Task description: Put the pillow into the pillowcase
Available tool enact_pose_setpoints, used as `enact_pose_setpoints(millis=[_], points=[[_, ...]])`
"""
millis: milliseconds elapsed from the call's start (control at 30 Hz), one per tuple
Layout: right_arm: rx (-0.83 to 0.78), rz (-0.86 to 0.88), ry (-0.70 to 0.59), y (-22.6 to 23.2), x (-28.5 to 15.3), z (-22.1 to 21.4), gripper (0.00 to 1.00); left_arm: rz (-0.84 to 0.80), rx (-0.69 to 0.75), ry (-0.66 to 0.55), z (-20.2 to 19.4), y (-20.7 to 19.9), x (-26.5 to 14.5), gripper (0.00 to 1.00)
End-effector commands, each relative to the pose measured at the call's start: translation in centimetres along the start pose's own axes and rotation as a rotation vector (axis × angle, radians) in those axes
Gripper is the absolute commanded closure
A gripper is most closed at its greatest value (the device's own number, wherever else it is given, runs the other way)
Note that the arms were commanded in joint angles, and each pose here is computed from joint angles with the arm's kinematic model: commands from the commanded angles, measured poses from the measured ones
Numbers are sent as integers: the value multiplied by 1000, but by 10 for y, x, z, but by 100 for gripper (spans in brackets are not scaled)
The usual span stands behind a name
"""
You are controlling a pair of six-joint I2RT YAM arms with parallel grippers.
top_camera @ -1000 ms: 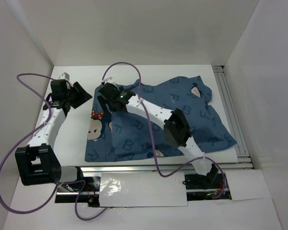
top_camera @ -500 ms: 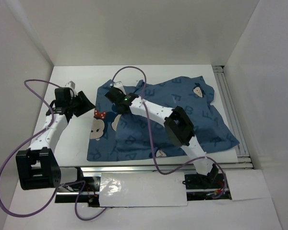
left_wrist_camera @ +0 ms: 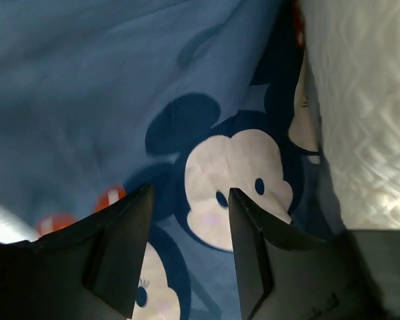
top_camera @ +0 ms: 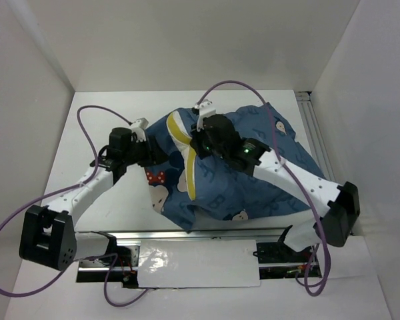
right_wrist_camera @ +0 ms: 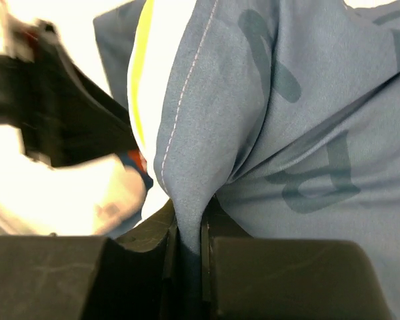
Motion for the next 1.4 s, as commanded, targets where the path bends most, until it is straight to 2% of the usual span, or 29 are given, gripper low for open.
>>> enact_pose_setpoints(millis=[0,200,300,367,400,467,500,700,833,900,967,1100,1167,1200,1233,1300,1367], points=[[49,168,-165,25,-21,37,100,-94,56,-111,22,-38,0,38],[115,192,-218,24,-36,46,100,-128,74,-191,12,-72,13,35],[160,196,-236,23,-41,55,100,-98,115,-260,12,-85,21,26],[192,200,-256,23,-45,65,100,1,127,-260,5,-77,32,21],[210,198,-266,21,-48,68,100,29,128,-262,4,-75,36,9],[240,207,-307,19,-53,86,100,66,113,-227,-8,-68,49,6],[258,228,-305,20,-59,89,100,61,116,-240,-8,-72,52,0],[290,346,-285,23,-79,110,100,-10,116,-310,-4,-93,74,0],[299,420,-235,24,-89,105,100,-46,117,-368,17,-113,88,0],[313,437,-232,19,-96,105,100,3,103,-365,21,-107,98,0],[329,471,-234,18,-107,109,100,59,100,-353,21,-99,114,4],[350,449,-211,5,-103,102,100,62,101,-346,23,-101,130,24],[352,467,-168,4,-102,93,100,62,101,-344,23,-101,132,50],[371,453,-141,-2,-96,87,100,57,100,-353,27,-104,132,69],[373,456,-127,-2,-96,84,100,72,84,-347,28,-97,132,100],[384,387,-108,-14,-91,76,100,78,64,-361,36,-95,122,100],[407,201,-118,-43,-81,68,100,96,59,-357,29,-82,108,100]])
Point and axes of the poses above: each gripper's point midway between its finger pads, its own x axis out along the fingers, its own y axis along the line the jaws close on, z = x × y, the point moved 2 cm from there along -x, back along the fingers, and after that the axes turned 9 degrees about x, right-handed, at the moved point
